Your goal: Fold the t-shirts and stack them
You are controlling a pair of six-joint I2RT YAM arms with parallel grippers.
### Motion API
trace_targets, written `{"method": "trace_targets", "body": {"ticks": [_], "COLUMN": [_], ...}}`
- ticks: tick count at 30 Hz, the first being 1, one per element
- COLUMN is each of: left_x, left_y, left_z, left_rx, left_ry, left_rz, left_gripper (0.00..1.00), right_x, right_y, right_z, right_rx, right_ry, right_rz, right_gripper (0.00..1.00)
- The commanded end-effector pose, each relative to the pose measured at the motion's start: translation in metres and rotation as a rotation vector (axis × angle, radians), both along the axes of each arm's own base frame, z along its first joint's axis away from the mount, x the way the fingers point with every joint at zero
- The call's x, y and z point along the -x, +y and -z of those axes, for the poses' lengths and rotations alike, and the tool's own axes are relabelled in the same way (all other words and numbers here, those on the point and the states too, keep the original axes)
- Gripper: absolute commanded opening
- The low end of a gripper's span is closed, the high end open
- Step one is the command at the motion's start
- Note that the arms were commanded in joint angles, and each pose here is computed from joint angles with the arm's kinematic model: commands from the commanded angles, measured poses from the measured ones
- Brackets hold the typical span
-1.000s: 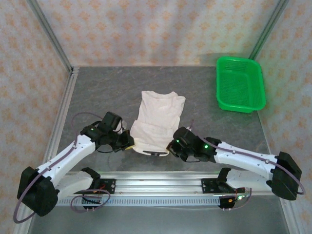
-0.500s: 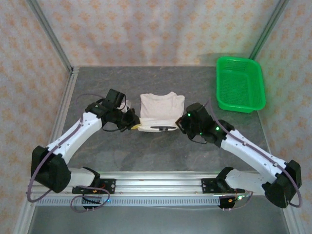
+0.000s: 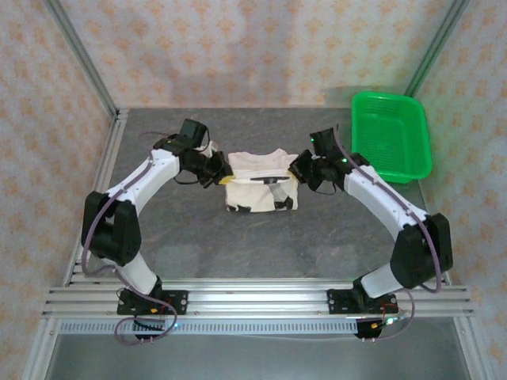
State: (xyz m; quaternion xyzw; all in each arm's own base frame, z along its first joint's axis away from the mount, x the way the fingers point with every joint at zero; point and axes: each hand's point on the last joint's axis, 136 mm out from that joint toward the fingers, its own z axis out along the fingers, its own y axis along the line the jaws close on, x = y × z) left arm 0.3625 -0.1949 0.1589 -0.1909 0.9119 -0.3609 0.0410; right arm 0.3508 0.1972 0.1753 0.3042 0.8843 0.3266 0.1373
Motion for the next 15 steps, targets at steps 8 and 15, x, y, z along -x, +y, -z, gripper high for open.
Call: {"method": "trace_targets", "body": {"ticks": [8,15], "left_x": [-0.048,-0.073], "left_y": [0.014,0.012], "left_z": [0.007,0.035], "left_rx": [-0.029,-0.053], "left_ry": [-0.018,0.024], "left_rz": [-0.003,0.013], "left_gripper": [0.0,0.0], "right_x": [-0.05,-0.071], "right_y": [-0.013,-0.02], "right_z": [0.012,0.034], "right_rx": [0.009,0.009], "right_ry": [0.003,0.047], "right_rz": [-0.03,-0.032], "right_gripper": [0.0,0.0]}}
